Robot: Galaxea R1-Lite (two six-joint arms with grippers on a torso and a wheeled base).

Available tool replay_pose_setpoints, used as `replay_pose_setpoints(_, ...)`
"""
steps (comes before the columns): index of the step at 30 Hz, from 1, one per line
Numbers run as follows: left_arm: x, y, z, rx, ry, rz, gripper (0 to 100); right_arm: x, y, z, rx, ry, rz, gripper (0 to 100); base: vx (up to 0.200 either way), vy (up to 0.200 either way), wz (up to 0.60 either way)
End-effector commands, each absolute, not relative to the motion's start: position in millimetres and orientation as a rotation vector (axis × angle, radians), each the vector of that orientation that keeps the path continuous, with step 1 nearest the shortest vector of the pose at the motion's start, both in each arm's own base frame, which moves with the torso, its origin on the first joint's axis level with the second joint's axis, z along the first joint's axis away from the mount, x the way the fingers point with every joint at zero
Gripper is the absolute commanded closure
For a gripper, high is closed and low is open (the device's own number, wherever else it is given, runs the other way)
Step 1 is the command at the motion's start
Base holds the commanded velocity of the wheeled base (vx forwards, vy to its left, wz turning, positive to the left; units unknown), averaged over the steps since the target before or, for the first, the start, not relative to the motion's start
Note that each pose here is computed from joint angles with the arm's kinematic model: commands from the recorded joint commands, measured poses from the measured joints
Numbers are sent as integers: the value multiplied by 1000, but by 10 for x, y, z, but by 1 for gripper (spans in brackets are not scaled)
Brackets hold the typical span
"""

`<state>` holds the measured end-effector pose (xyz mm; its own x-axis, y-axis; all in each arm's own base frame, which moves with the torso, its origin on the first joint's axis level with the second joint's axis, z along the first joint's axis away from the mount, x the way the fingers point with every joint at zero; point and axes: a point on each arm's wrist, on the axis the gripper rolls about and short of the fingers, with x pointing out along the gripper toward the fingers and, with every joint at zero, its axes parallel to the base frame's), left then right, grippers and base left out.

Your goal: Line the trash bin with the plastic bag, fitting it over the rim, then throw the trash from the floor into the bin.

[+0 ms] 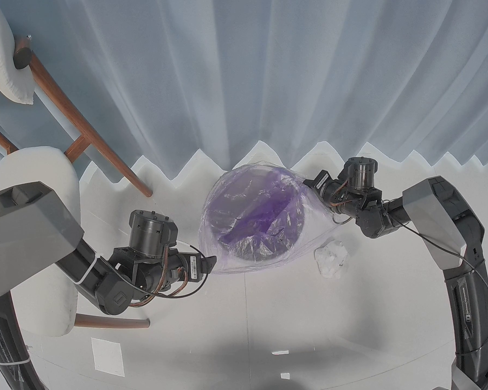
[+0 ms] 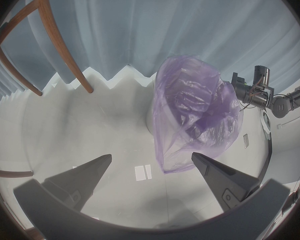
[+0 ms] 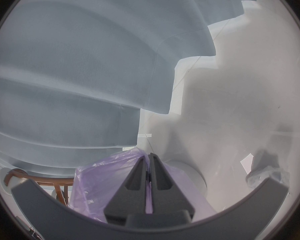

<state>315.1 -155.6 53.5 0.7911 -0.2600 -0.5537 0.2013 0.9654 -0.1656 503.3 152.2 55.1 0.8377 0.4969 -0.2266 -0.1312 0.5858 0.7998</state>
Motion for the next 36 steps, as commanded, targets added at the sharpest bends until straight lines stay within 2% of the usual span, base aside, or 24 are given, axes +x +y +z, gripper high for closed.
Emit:
replay_pose_setpoints(1,3143,-1538,527,-99,614,-243,0,5055,1540,433,872,472,378,100,0,0,0)
replay_pose_setpoints(4,3144,-1538,546,-100,607,-239,0,5062,1532,478,872,447,383,100,0,0,0)
replay_pose_setpoints(5,3145,-1531,581,-103,596,-237,0,5060,1510,619,877,384,388,0,0,0,0)
replay_pose_setpoints(9,3141,-1506,623,-110,586,-232,0,4996,1480,928,882,284,380,0,0,0,0)
replay_pose_setpoints(10,3126,-1493,667,-114,576,-234,0,4890,1444,1154,886,242,374,0,0,0,0)
replay_pose_setpoints(14,3082,-1437,689,-115,578,-228,0,4660,1262,1429,891,224,355,0,0,0,0)
replay_pose_setpoints(20,3051,-1406,713,-127,548,-230,0,4336,916,1406,850,259,269,0,0,0,0)
replay_pose_setpoints(24,3045,-1214,973,-170,416,-202,0,3742,737,1463,719,241,220,0,0,0,0)
replay_pose_setpoints(29,2840,-1016,1205,-193,360,-179,0,2965,662,1420,671,264,232,0,0,0,0)
replay_pose_setpoints(31,2670,-997,1343,-202,324,-204,0,2651,676,1370,613,283,260,0,0,0,0)
replay_pose_setpoints(33,2411,-1010,1552,-227,265,-307,0,2307,607,1258,512,309,272,0,0,0,0)
replay_pose_setpoints(36,2207,-966,1699,-243,220,-386,0,2133,563,1206,463,306,278,0,0,0,0)
